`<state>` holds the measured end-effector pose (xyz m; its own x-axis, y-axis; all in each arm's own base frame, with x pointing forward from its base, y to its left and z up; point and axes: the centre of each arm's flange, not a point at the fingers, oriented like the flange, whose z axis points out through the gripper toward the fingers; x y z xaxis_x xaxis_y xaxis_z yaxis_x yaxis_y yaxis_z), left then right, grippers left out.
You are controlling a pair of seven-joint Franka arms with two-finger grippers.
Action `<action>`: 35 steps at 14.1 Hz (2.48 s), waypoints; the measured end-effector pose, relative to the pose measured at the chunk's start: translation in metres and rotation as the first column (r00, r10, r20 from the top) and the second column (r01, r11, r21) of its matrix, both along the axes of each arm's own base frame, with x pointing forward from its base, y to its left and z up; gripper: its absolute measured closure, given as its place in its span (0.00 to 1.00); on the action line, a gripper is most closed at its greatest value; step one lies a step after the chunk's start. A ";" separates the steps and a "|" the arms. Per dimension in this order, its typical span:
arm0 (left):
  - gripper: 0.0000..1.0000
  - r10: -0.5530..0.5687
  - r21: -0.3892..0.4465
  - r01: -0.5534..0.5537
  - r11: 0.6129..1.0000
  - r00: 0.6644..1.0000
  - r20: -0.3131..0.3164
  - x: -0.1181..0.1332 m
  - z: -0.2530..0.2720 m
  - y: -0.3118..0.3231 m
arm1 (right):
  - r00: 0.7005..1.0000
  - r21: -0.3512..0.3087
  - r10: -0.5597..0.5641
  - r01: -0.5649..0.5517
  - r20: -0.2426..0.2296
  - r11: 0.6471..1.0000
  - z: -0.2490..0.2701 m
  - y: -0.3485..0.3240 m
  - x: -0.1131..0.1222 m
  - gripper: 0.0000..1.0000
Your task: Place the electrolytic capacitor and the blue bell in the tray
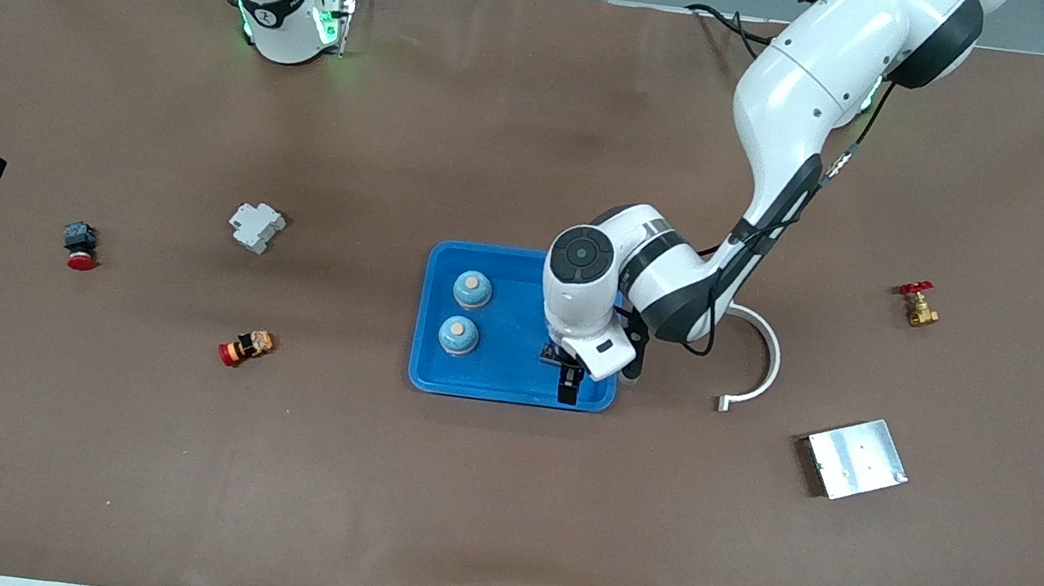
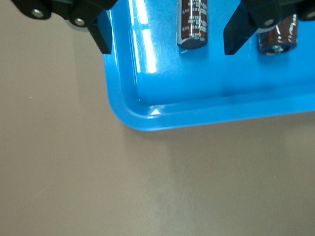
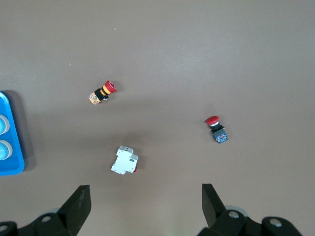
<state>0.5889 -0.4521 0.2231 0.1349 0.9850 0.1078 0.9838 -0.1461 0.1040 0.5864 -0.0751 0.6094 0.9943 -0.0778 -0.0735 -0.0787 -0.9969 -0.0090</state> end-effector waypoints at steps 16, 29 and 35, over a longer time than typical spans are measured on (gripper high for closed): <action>0.00 -0.650 0.042 0.657 0.753 0.751 -0.116 0.011 0.115 0.032 | 1.000 0.003 0.000 0.000 0.000 1.000 0.000 -0.001 0.000 0.00; 0.00 -0.927 0.040 0.944 0.328 0.330 -0.181 0.033 0.133 0.067 | 1.000 0.003 -0.005 0.005 0.000 1.000 0.000 -0.003 -0.001 0.00; 0.00 -0.953 0.031 0.973 0.227 0.228 -0.199 0.038 0.132 0.076 | 1.000 0.003 -0.005 0.005 0.000 1.000 0.000 -0.004 -0.001 0.00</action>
